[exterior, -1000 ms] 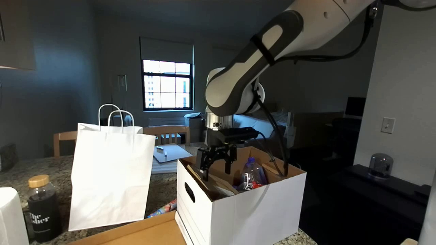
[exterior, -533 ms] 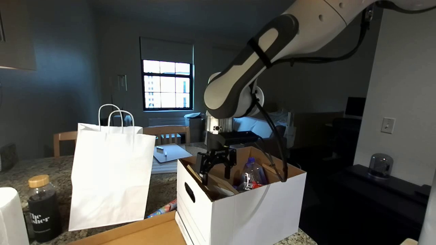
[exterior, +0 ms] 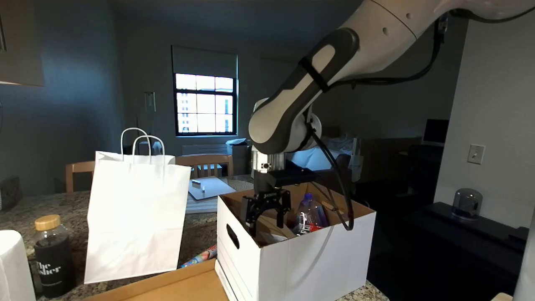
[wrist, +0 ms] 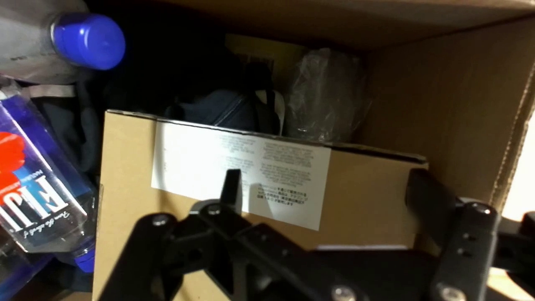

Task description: Remove the box and a water bottle from the big box and put them on the counter

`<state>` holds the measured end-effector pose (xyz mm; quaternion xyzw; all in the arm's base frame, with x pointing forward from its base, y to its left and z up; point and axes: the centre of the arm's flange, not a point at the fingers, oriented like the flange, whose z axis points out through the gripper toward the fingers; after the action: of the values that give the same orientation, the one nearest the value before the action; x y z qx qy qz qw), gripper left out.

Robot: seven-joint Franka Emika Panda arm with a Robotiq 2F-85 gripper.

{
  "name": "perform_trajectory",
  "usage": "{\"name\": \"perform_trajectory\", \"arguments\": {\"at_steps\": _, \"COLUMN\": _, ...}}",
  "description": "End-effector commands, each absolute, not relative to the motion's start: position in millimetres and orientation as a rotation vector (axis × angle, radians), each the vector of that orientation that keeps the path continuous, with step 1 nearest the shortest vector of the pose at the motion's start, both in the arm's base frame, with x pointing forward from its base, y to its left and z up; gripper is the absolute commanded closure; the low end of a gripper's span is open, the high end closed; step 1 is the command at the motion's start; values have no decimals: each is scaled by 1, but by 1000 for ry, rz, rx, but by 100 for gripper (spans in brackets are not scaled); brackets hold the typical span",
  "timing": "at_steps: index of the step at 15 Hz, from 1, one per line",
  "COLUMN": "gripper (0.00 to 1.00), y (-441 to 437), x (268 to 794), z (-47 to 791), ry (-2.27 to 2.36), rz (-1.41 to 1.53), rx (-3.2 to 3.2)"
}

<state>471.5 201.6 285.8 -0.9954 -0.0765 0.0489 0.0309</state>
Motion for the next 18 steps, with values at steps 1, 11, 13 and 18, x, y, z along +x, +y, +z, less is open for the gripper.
{"name": "perform_trajectory", "arguments": {"at_steps": 1, "gripper": 0, "y": 204, "x": 467, "z": 299, "ry": -256, "rz": 100, "rx": -3023}}
{"name": "perform_trajectory", "arguments": {"at_steps": 11, "gripper": 0, "y": 202, "x": 476, "z": 285, "ry": -210, "rz": 160, "rx": -2999}}
{"name": "perform_trajectory", "arguments": {"at_steps": 13, "gripper": 0, "y": 201, "x": 476, "z": 280, "ry": -196, "rz": 173, "rx": -2992}}
{"name": "perform_trajectory", "arguments": {"at_steps": 18, "gripper": 0, "y": 187, "x": 480, "z": 272, "ry": -124, "rz": 189, "rx": -2991}}
